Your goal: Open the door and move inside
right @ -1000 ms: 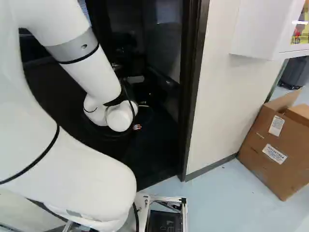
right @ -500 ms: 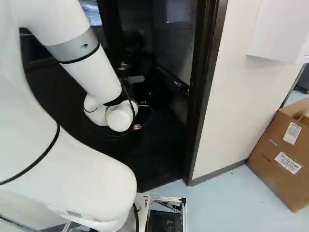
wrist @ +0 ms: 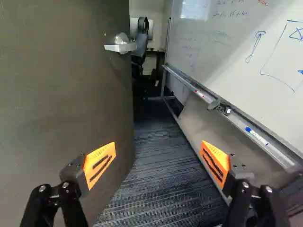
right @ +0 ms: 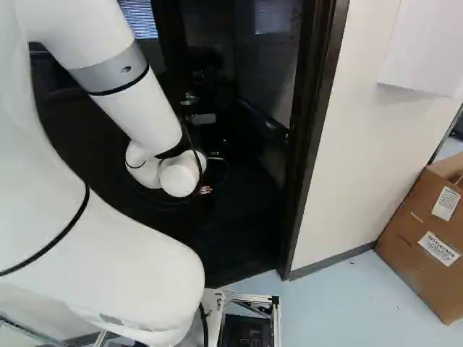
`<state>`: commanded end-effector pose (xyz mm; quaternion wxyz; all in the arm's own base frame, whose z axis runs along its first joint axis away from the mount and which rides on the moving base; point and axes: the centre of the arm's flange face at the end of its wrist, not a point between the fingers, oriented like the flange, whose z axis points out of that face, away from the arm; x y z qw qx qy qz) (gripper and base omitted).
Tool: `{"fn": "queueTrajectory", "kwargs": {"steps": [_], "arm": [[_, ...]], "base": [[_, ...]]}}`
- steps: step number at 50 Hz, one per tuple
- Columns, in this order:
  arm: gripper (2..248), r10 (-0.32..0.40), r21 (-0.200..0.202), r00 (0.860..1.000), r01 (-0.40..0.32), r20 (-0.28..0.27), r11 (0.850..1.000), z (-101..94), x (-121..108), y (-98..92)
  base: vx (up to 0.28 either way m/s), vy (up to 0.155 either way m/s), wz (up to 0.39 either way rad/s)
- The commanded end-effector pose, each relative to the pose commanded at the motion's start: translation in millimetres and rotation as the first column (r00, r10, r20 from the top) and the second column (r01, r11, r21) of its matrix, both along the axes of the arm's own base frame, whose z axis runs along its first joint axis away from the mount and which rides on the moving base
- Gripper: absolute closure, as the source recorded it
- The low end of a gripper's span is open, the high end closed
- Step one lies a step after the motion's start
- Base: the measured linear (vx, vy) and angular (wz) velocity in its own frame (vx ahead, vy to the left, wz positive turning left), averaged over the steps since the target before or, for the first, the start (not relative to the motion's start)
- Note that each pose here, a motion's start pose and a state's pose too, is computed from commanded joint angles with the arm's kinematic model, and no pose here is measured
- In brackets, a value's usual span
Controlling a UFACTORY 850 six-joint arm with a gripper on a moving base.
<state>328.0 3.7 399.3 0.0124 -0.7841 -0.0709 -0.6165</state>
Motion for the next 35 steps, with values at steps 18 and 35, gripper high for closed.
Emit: {"fn": "queueTrajectory", "kwargs": {"steps": [18,35], "arm": [[3,0.003,0.000,1.000,-0.003,-0.003,1.000,0.8,10.0,0.7],[3,0.004,0.009,1.000,-0.004,-0.006,1.000,2.4,34.0,6.6]], "base": [[0.000,0.000,0.000],[0.000,0.000,0.000]]}}
